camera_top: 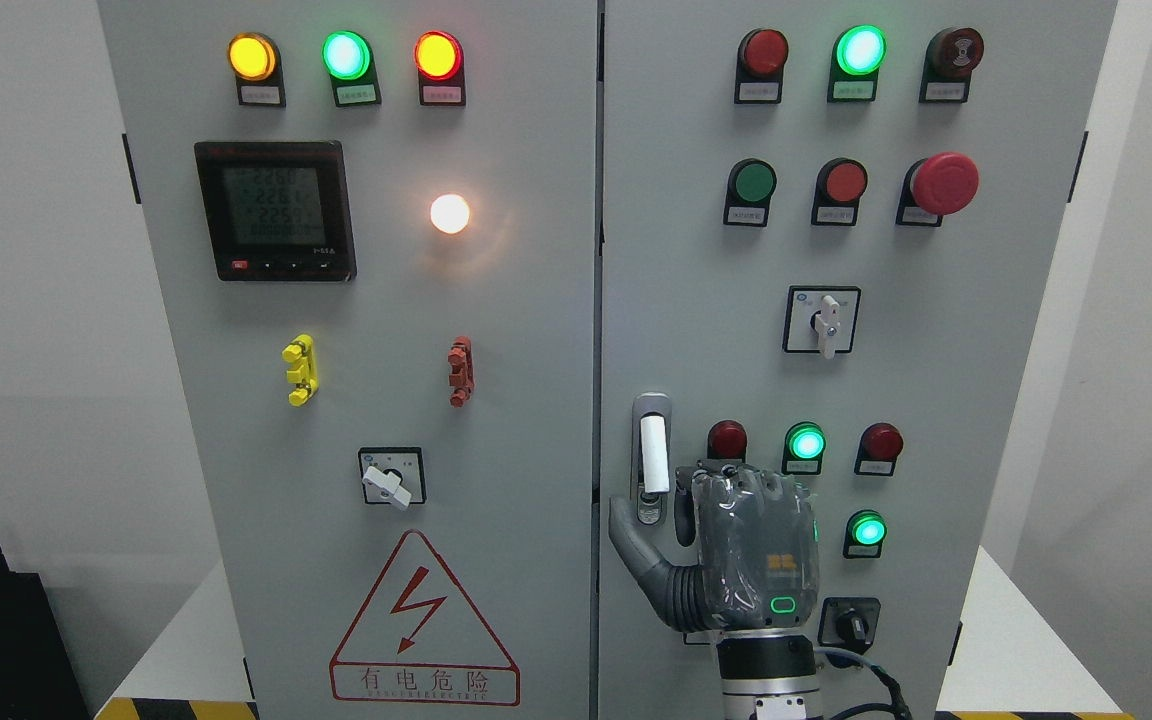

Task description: Release door handle

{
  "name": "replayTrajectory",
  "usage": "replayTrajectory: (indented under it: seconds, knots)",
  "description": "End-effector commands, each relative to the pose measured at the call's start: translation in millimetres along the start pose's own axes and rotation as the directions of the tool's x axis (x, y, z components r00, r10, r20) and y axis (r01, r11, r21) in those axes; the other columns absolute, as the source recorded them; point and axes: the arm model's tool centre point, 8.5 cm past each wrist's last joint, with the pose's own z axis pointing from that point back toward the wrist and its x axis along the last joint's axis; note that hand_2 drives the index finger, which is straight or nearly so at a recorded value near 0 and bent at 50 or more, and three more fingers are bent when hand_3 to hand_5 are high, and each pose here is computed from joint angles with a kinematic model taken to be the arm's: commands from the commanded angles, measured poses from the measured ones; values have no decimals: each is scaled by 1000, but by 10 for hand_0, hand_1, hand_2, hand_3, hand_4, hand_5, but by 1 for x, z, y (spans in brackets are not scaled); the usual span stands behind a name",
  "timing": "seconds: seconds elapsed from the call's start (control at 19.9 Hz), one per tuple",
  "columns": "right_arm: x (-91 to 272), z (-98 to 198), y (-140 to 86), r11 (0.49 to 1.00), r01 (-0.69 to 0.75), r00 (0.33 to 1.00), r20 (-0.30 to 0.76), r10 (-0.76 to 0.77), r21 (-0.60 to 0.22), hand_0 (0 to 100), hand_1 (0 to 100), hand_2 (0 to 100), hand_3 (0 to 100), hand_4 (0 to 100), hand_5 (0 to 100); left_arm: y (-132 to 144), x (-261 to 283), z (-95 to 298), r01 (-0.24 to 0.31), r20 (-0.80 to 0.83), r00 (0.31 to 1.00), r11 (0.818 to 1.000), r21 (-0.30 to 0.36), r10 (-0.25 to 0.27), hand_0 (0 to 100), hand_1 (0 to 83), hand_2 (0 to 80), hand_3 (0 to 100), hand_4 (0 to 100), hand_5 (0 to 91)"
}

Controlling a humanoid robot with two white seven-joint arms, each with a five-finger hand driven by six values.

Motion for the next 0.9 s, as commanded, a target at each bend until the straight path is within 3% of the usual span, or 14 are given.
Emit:
replayTrajectory:
  seconds: [0.0,0.45,0.85]
  knots:
    - [-2,-2,6,1000,-8,1000,-4,8,14,309,388,1000,1000,1000,981,-1,5,-1,13,15,1000,1000,-3,-13,120,389,0,0,0,0]
    - [-6,-2,6,1000,-13,1000,-16,13,15,426,435,1000,1000,1000,980,-1,5,-1,13,15,1000,1000,-3,-13,120,389,0,0,0,0]
    - [-7,-1,5,1000,-14,1000,-21,14,12,457,424,1000,1000,1000,980,-1,5,-1,13,15,1000,1000,-3,-13,120,389,0,0,0,0]
